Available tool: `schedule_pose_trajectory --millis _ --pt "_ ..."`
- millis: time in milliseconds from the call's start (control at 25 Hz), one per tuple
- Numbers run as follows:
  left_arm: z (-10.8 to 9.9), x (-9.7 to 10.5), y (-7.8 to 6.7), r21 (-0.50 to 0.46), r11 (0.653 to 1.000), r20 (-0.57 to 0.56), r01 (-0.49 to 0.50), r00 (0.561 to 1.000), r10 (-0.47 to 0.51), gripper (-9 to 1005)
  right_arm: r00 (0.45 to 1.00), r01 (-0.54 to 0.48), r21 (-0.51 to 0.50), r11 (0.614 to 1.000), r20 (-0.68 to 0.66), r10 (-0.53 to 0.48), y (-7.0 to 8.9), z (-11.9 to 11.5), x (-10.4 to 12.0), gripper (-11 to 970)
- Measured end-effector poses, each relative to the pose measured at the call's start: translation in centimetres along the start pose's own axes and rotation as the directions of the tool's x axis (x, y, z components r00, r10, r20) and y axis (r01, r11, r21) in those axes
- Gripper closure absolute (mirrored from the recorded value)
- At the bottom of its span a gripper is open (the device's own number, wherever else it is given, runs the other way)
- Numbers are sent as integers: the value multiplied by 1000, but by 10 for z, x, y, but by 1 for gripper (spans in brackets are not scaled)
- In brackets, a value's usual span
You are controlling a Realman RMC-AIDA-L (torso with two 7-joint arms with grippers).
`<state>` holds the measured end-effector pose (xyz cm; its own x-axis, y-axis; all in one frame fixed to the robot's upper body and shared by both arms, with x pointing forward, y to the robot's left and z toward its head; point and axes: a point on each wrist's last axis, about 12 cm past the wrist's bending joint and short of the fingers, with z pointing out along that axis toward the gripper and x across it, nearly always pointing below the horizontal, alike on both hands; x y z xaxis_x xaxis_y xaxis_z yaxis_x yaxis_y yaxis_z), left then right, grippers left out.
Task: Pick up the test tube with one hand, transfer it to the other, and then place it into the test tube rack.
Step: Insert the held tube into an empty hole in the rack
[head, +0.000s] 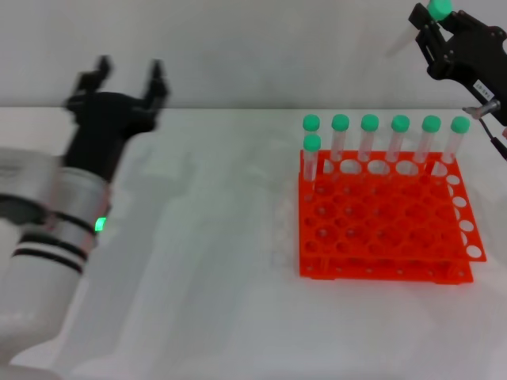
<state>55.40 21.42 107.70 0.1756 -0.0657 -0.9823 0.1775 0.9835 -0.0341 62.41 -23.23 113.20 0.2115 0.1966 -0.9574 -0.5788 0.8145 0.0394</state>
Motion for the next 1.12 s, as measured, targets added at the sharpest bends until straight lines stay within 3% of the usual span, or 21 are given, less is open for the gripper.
schedule_pose_trajectory --millis 280,560,840,1120 --pt "-16 4 32 -188 978 54 87 995 -79 275 995 -50 -77 996 -86 43 -12 -5 -4 757" --pt "-22 6 51 -289 952 67 100 994 -84 276 980 -107 -177 978 -186 74 -19 -9 -11 758" --pt "-20 9 58 -317 944 55 95 995 -81 276 966 -145 -266 953 -245 78 -17 -9 -18 758" --pt "-17 10 57 -309 947 45 83 996 -72 277 938 -109 -324 940 -347 -11 4 13 -2 757"
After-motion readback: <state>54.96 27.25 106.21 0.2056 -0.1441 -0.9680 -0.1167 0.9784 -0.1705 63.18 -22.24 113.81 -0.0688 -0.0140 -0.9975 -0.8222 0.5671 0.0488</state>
